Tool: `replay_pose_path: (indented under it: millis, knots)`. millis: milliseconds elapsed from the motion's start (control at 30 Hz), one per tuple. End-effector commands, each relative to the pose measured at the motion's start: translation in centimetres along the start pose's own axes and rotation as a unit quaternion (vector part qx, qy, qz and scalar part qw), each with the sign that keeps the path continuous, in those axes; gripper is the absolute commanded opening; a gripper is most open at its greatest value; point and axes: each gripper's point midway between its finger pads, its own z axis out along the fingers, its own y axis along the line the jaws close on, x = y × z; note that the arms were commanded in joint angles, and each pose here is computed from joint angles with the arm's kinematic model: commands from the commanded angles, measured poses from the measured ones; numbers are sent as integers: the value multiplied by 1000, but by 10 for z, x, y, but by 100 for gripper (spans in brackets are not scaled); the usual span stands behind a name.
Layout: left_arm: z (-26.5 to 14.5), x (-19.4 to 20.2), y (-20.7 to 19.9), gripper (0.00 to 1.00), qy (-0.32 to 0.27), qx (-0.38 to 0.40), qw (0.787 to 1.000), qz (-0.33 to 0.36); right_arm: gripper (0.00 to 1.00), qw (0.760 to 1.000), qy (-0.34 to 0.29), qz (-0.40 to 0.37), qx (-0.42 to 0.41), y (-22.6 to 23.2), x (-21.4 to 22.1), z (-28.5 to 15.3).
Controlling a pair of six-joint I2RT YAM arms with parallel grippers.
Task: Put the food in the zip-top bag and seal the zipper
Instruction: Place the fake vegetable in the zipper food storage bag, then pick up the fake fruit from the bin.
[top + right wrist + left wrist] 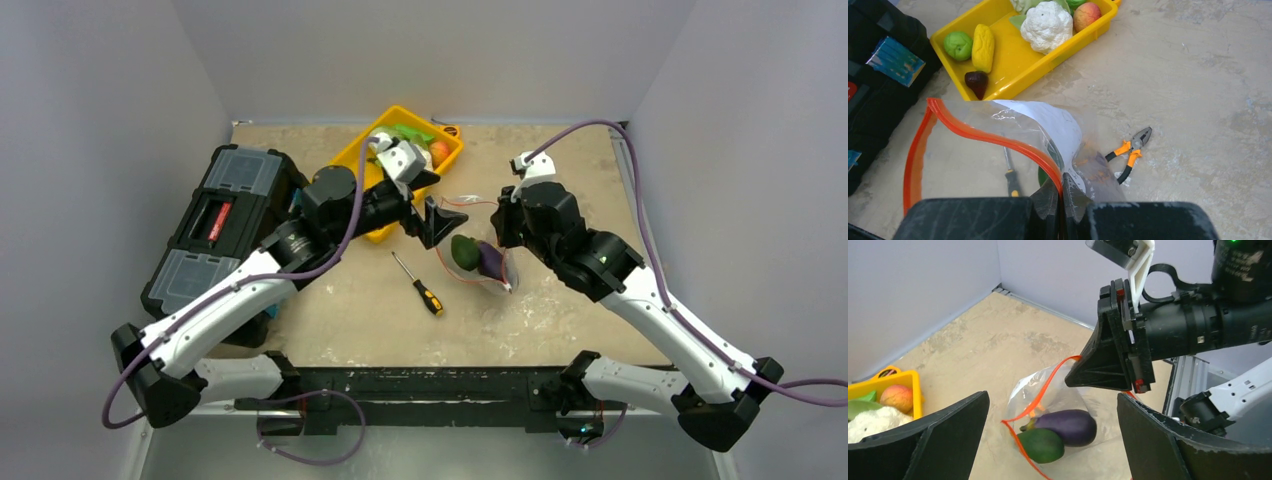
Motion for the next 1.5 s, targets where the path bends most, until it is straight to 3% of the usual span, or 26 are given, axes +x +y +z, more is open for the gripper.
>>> replay_pose_path:
  millis: [0, 200, 400, 667, 867, 1000, 1100, 1200, 1300, 1467]
  knots:
    - [-31, -23, 6, 99, 15, -52, 997, -49, 0, 999, -31, 18, -4, 2, -20, -7]
    - [-72, 19, 52, 99, 98, -185, 969, -130, 0, 999, -35, 17, 17, -7, -18, -9]
    - [-113, 85, 95, 99, 149, -289, 920, -220, 0, 996, -55, 21, 70, -31, -24, -22]
    - [-118, 146, 116, 100, 232, -348, 878, -235, 0, 973, -114, 36, 199, -86, -35, -52]
    - [-103, 162, 124, 100, 250, -349, 867, -253, 0, 953, -62, 8, 298, -113, -3, -41]
    - [-91, 169, 130, 100, 260, -346, 862, -263, 0, 966, -32, 1, 258, -98, 21, -14]
    - [-85, 176, 138, 100, 267, -352, 858, -260, 0, 989, -19, 9, 144, -60, 36, 10]
    - [-89, 185, 162, 99, 293, -396, 842, -221, 0, 997, -13, 14, 76, -37, 51, 25]
    - [-96, 192, 187, 99, 334, -438, 815, -177, 0, 998, 4, 13, 67, -32, 63, 34]
    - [-88, 202, 209, 97, 373, -443, 800, -158, 0, 997, 12, -4, 79, -37, 67, 35]
